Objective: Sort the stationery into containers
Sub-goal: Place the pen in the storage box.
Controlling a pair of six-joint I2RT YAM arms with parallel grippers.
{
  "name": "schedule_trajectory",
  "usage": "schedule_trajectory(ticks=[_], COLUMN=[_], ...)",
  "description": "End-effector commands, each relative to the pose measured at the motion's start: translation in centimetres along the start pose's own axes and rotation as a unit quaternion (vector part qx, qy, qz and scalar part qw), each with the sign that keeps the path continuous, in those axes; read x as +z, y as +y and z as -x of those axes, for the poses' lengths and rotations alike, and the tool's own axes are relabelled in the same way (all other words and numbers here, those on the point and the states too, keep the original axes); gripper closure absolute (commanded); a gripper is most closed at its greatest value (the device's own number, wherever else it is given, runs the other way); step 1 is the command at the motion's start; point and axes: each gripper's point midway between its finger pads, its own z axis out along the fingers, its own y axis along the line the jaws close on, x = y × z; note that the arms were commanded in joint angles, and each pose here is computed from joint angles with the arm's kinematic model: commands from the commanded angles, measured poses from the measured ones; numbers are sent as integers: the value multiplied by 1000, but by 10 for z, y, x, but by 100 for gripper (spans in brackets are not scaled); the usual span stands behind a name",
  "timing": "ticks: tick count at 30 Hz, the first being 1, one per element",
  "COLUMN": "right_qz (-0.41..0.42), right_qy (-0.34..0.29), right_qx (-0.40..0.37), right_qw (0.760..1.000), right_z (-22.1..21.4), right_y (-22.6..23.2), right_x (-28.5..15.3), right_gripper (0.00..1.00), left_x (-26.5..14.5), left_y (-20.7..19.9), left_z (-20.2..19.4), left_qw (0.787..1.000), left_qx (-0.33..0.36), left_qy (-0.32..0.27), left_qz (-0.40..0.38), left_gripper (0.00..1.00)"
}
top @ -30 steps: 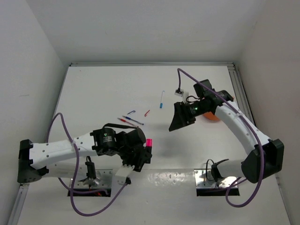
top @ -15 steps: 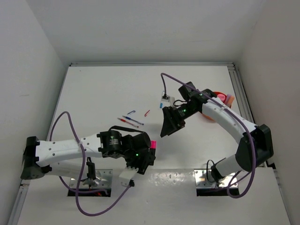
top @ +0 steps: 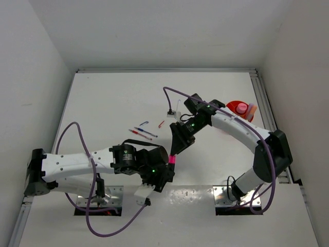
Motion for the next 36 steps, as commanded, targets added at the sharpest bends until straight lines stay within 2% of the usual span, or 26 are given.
schedule_trajectory(ticks=[1,13,18,22,24,25,27,29,31,32,34,36], right_qz=[23,50,52,50,51,49,49,48,45,44,42,41], right_qy=[-12,13,20,23,23,25,25,24,20,18,13,5], right_qx=[-32,-27,-27,-33,-36,-33,-34,-36,-41,-45,-59,-76], right_qw=[999,998,998,998,998,998,998,998,998,998,997,996], right_z=[12,-7,-13,-14,-14,-15,-15,-14,-11,-10,-5,-1], right_y=[16,24,24,25,26,25,25,25,27,28,31,36], right_x=[-1,7,9,11,11,11,11,10,9,9,5,-1], right_gripper=[41,47,53,61,61,70,76,86,96,100,100,100], left_x=[-4,-1,-1,0,0,0,-1,-1,-1,-2,-5,-2], left_y=[37,36,37,37,38,37,37,37,35,36,35,30], left_z=[8,6,3,2,1,2,1,2,1,1,0,0], left_qw=[958,958,956,956,956,956,957,957,959,959,961,966], left_qx=[288,288,293,293,291,292,290,289,283,281,273,256], left_qy=[6,9,16,16,18,18,20,20,22,23,33,39], left_qz=[17,15,13,11,11,11,11,11,10,13,21,29], left_gripper=[100,100,99,99,99,99,97,89,72,58,41,12])
